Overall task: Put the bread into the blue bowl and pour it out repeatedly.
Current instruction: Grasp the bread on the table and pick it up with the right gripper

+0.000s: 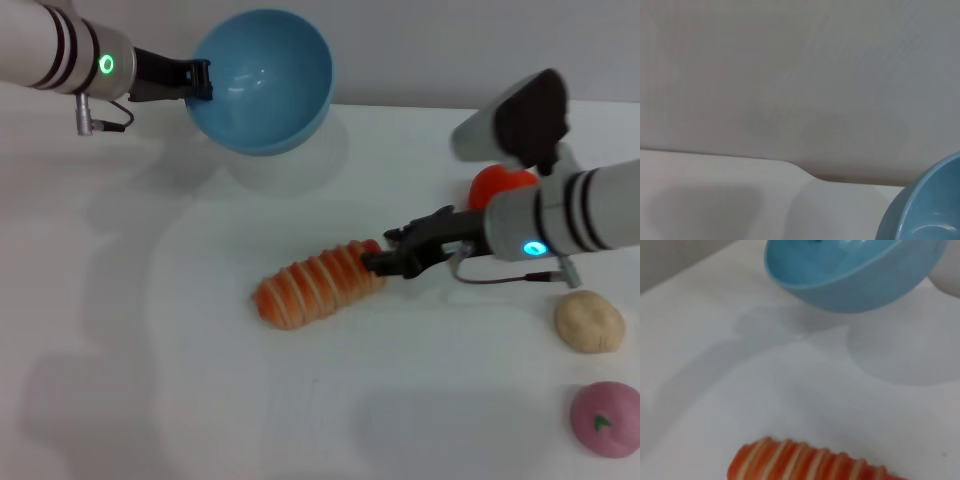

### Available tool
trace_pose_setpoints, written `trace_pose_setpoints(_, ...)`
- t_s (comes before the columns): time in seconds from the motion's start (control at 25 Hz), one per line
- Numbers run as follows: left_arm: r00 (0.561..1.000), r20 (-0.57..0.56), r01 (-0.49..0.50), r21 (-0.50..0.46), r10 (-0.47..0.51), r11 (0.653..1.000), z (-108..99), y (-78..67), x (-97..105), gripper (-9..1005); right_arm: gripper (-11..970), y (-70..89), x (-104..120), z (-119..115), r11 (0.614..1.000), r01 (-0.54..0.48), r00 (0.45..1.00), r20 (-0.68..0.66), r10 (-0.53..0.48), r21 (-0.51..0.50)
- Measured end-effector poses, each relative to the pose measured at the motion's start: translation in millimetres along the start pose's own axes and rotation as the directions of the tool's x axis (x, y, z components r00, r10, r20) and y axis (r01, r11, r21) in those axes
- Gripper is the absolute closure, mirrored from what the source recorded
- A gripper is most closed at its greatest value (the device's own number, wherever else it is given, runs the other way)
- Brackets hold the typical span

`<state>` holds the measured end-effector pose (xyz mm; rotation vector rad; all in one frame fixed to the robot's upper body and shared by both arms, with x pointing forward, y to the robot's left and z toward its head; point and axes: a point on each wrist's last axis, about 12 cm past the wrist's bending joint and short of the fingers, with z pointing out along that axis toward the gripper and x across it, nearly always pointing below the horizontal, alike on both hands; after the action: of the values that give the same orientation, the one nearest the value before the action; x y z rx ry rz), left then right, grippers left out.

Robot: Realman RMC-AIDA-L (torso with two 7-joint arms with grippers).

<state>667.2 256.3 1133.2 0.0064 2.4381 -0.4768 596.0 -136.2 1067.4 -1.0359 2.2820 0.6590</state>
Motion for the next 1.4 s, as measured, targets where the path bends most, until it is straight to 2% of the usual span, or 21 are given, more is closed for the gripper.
trace_pose_setpoints(0.12, 1.0, -0.004, 0.004, 0.006, -0.004, 1.0, 3, -2.1, 5, 996, 543, 7.5, -2, 10, 0.999, 0.05, 0.998, -0.025, -0.049, 0.021)
trace_pose_setpoints(0.24, 1.0, -0.01, -0.003, 0.012, 0.003, 1.0, 5, -5.5, 8, 996, 547, 12.2, -3, 19, 0.998, 0.059, 0.998, -0.024, -0.058, 0.036)
trace_pose_setpoints(0.68, 1.0, -0.018, -0.006, 0.027, 0.006, 1.0, 9, -12.5, 13, 997, 558, 10.2, 16, 34, 0.995, 0.024, 1.0, -0.016, -0.023, 0.101)
trace_pose_setpoints(1.28, 1.0, -0.022, 0.002, 0.022, -0.002, 1.0, 9, -9.0, 17, 996, 574, 6.8, 24, 35, 0.992, 0.01, 1.0, 0.021, -0.012, 0.128)
trace_pose_setpoints(1.4, 1.0, -0.022, 0.003, 0.021, -0.003, 1.0, 9, -8.5, 17, 996, 606, 5.7, 24, 33, 0.991, -0.001, 0.999, 0.036, -0.004, 0.13)
